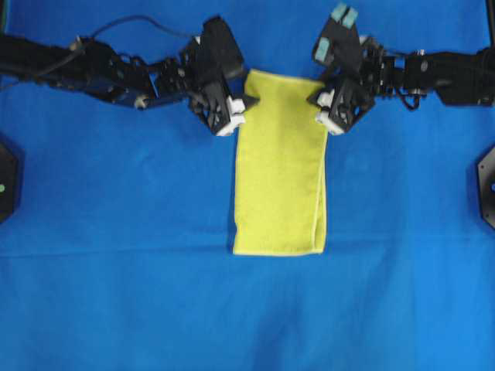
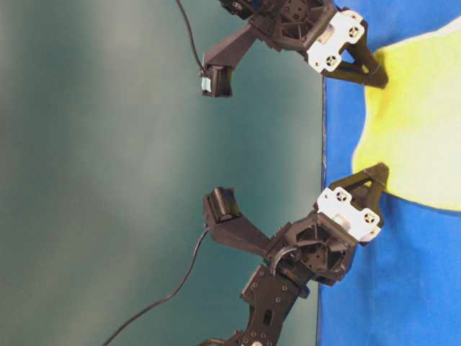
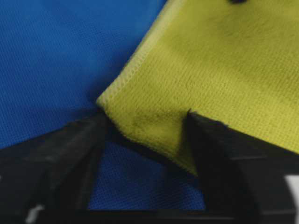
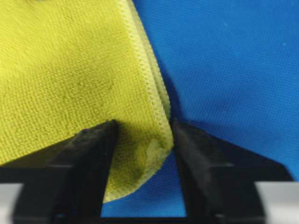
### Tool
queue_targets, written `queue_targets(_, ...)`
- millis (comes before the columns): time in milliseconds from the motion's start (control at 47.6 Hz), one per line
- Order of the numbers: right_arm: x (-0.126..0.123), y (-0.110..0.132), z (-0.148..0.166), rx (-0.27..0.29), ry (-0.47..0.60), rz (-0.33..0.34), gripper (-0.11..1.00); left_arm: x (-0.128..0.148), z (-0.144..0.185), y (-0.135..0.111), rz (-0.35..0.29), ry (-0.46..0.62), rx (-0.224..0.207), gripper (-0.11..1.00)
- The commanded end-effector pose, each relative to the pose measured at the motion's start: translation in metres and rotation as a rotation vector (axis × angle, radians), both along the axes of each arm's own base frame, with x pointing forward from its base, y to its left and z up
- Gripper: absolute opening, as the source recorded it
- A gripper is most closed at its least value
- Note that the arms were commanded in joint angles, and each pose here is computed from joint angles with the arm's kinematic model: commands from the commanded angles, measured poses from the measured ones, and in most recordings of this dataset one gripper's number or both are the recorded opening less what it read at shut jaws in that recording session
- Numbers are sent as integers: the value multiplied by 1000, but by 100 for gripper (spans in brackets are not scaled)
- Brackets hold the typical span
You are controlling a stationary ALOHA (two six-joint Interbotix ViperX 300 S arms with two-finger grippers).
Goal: Fold the yellow towel.
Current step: 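Grasp the strip's far corners with both grippers, then fold the far half of the strip down onto the near half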
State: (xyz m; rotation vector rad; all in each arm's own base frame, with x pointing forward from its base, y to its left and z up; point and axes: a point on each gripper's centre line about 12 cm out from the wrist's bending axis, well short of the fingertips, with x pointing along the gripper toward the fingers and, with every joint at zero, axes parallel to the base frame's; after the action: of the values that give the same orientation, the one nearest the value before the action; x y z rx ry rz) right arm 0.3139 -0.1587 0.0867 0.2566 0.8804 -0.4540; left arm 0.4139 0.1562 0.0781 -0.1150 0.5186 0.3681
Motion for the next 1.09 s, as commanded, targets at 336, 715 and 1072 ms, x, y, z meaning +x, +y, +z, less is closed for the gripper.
queue_targets(336,-5,4,5,-4,0,5,5,3,13,3,-5,-24,24,4)
queue_targets(715,-31,1,49,-60,0,-62,5,4,61,4,-50,-69,136,4)
queue_targets(1072,-28,10,60,-63,-50,-47,5,-2,63,-13,-79,-65,128,4)
